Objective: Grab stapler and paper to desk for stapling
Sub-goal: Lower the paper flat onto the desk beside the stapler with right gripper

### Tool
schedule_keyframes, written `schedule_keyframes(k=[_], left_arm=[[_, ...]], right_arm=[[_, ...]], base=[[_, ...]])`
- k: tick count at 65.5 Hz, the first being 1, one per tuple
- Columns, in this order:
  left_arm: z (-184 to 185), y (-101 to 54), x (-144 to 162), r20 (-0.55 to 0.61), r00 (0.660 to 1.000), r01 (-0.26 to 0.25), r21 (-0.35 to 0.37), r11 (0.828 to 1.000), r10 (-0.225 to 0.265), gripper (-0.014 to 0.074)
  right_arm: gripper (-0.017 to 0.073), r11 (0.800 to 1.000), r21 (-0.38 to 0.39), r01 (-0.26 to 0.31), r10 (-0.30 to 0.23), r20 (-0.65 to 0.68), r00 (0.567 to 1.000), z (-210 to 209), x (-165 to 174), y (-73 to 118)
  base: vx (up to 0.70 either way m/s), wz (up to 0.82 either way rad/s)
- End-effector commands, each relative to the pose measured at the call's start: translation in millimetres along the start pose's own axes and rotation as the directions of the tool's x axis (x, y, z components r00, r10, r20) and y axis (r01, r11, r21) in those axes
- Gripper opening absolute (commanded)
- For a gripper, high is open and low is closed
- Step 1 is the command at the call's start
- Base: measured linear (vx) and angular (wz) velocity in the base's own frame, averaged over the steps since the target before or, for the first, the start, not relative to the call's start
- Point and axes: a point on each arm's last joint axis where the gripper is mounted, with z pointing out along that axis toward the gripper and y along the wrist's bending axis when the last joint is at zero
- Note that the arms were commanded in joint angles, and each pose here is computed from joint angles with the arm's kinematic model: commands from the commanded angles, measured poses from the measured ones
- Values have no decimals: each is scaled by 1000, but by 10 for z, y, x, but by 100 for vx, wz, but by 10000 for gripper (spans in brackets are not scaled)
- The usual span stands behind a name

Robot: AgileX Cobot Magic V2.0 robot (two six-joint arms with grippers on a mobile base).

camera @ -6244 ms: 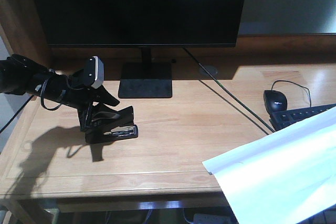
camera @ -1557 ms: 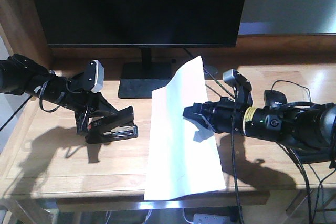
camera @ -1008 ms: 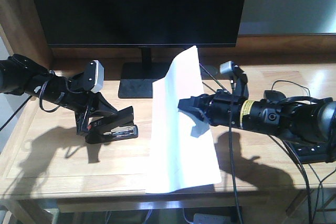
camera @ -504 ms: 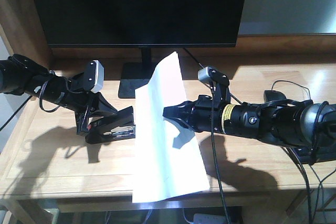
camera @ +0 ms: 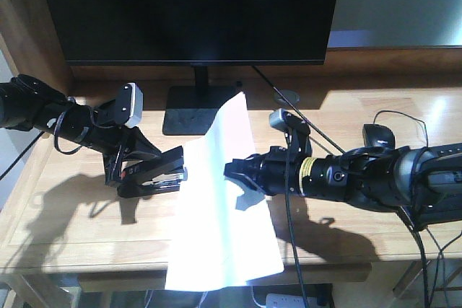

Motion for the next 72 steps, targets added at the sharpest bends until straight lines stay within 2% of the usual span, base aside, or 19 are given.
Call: schedule_keyframes(k=[1, 12, 34, 46, 57, 65, 72], left_arm=[[-195, 49, -272, 62, 998, -25, -48, 999, 28, -7], [-195, 49, -272, 62, 998, -25, -48, 999, 28, -7], [-195, 49, -272, 62, 998, -25, -48, 999, 28, -7], [-195, 49, -272, 63, 998, -25, -48, 999, 28, -7], [-195, 49, -272, 63, 998, -25, -48, 999, 28, -7], [-195, 49, -272, 63, 998, -25, -48, 999, 28, -7], [-195, 49, -272, 63, 998, -25, -48, 999, 28, -7]], right_arm=[[-5, 992, -123, 28, -18, 78, 997, -37, -166, 196], [-5, 994, -111, -13, 22, 82, 996, 14, -139, 119], [-5, 992, -129, -10, 25, 113, 993, 253, -305, 12], [-5, 991, -124, -51, 70, 150, 986, 351, -361, -74], [1, 992, -115, -60, 77, 152, 985, 428, -362, -147], [41, 992, -111, -62, 78, 149, 986, 458, -359, -176], [123, 993, -107, -55, 71, 143, 987, 459, -352, -178]], base=[[0, 0], [0, 0], [0, 0], [0, 0], [0, 0], [0, 0], [0, 0]])
